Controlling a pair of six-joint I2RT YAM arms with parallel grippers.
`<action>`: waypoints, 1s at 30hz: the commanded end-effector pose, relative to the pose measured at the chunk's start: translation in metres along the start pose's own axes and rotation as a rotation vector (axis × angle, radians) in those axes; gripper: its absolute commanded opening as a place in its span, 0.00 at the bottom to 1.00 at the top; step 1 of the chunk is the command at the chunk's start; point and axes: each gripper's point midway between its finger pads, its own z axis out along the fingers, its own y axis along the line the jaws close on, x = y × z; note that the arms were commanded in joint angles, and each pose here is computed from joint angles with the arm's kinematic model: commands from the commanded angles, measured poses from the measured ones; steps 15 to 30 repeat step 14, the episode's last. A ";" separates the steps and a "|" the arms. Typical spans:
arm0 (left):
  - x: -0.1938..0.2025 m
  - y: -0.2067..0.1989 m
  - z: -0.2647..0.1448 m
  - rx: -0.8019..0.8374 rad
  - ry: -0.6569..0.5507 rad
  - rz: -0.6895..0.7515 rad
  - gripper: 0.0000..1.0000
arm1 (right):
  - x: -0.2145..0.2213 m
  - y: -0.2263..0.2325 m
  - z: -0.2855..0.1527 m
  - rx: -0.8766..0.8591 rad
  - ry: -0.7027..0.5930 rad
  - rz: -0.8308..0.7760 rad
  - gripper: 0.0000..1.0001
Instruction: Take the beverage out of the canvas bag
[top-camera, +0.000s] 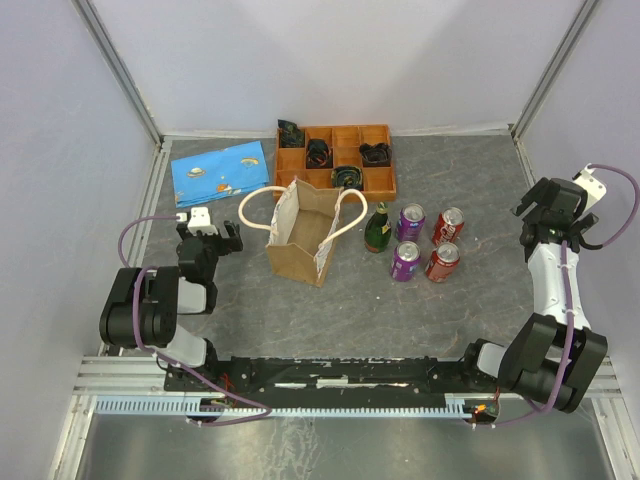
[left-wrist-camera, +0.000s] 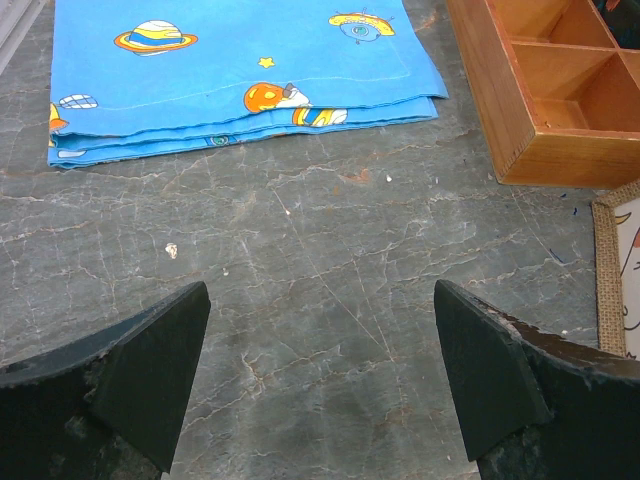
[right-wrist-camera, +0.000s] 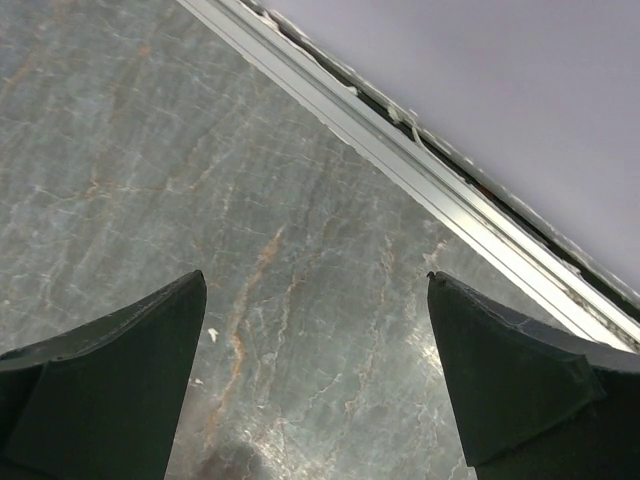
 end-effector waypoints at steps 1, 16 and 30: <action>-0.013 0.001 0.002 -0.003 -0.047 0.037 0.99 | -0.017 -0.009 -0.002 0.070 -0.041 0.031 0.99; -0.013 0.001 0.002 -0.004 -0.049 0.038 0.99 | -0.020 -0.008 -0.004 0.058 -0.072 0.052 0.99; -0.013 0.001 0.002 -0.004 -0.049 0.038 0.99 | -0.020 -0.008 -0.004 0.058 -0.072 0.052 0.99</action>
